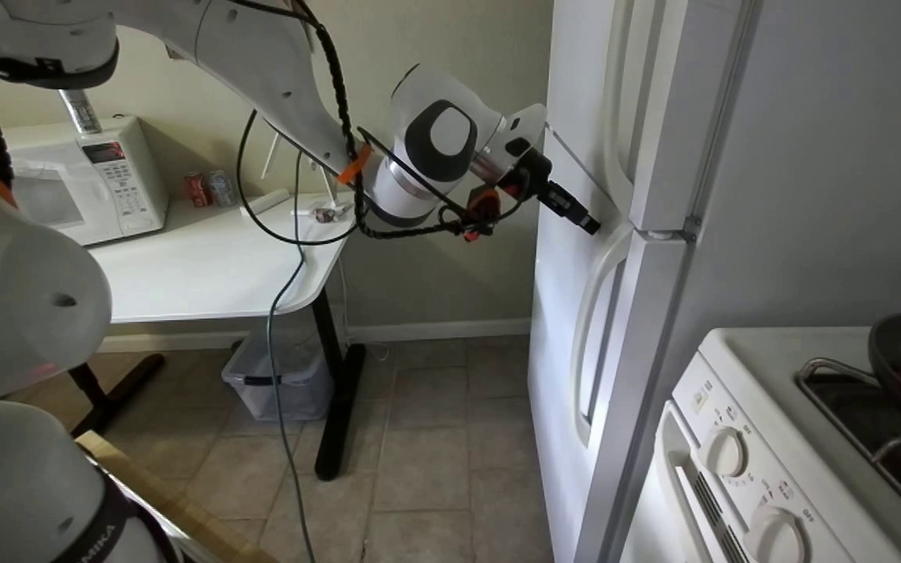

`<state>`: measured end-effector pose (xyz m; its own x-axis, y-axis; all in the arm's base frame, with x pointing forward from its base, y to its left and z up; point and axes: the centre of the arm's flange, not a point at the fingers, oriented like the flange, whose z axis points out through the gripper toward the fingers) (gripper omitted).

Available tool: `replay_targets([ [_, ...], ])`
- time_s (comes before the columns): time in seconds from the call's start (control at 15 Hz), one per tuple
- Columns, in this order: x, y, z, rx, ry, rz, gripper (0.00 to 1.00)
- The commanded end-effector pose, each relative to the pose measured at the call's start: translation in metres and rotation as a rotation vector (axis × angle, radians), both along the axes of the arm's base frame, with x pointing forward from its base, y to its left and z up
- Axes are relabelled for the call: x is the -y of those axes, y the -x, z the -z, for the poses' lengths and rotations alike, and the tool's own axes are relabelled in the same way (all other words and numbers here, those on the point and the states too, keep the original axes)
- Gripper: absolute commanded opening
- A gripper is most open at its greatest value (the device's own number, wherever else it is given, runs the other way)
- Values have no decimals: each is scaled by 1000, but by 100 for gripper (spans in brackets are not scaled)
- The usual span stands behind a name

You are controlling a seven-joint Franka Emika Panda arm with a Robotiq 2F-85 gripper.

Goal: Close the bottom refrigerator door

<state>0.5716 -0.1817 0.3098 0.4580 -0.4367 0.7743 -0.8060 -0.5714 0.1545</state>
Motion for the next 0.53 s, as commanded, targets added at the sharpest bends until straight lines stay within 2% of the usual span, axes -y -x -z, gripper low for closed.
replay_targets([
  [0.0, -24, 8, 9, -144, -41, 8, 0],
  [0.07, -26, 10, 9, -141, -51, -1, 26],
  [0.2, -31, 12, 7, -137, -57, -12, 34],
  [0.47, -42, 17, 1, -124, -75, -32, 63],
])
